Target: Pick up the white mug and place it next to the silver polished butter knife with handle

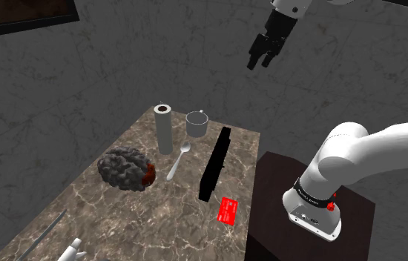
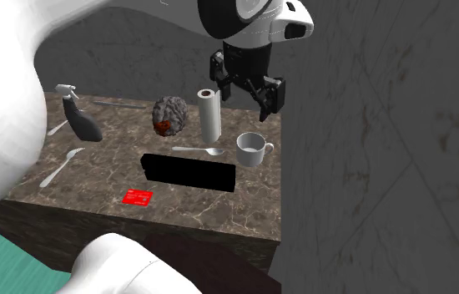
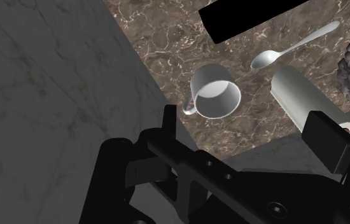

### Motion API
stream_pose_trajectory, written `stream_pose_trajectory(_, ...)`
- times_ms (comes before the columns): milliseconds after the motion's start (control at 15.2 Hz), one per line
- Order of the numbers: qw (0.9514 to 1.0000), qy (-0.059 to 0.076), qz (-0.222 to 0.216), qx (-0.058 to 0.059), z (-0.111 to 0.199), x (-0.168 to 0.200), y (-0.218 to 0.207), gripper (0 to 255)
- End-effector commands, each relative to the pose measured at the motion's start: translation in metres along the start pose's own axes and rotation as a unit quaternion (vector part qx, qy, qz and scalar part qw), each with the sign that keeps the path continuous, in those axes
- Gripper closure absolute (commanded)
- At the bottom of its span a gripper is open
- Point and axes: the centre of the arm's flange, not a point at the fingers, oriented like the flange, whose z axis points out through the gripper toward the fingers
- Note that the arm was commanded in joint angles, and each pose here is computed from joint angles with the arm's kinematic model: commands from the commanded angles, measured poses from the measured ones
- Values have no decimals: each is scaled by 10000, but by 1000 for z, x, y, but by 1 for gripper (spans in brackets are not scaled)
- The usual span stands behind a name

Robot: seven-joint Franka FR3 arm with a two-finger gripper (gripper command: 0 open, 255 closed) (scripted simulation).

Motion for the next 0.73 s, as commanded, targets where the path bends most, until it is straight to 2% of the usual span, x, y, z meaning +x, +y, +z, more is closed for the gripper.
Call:
stream_pose_trajectory(0, 10000, 0, 0, 0, 0, 0, 0, 0)
stream_pose_trajectory(660, 9991, -287, -85, -310, 114, 61, -52, 0)
